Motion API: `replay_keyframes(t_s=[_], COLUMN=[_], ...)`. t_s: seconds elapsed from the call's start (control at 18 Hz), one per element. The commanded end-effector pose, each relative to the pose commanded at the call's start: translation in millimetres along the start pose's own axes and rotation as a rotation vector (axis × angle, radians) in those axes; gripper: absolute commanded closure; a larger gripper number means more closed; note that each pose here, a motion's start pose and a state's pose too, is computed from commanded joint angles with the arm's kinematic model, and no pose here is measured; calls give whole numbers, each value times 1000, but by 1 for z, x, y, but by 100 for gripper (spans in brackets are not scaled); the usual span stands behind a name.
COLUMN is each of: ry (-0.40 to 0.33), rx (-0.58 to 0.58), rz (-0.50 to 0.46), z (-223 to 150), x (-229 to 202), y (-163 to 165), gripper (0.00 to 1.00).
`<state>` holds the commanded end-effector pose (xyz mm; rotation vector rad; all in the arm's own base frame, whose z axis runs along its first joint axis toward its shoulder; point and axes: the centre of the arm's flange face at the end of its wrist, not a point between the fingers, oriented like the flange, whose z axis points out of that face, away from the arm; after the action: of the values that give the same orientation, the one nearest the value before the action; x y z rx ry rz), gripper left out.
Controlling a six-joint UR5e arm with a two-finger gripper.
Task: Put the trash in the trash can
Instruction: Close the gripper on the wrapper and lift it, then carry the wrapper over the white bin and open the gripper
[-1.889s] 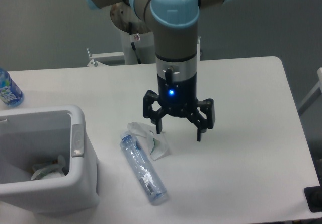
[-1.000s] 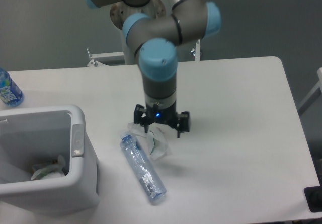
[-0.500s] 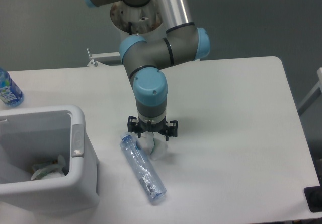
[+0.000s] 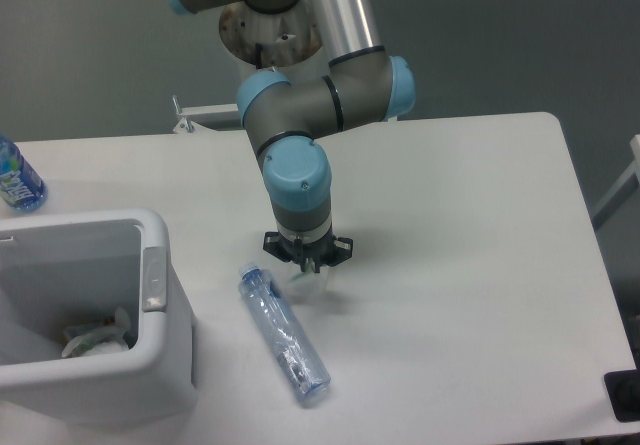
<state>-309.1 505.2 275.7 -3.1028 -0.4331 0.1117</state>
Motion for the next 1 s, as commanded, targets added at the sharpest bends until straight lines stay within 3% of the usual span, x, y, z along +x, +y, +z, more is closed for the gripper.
replay_keyframes(t_s=[0.22, 0.39, 0.61, 0.72, 1.0], ry=[-49, 16, 274, 360, 551], rx=[137, 359, 678, 739, 812], rz=[-5, -67, -226, -269, -165], z=[-79, -158, -258, -287, -307], x=[-30, -62, -89, -84, -27], y=[2, -6, -18, -27, -45], gripper=[100, 100, 100, 100, 100])
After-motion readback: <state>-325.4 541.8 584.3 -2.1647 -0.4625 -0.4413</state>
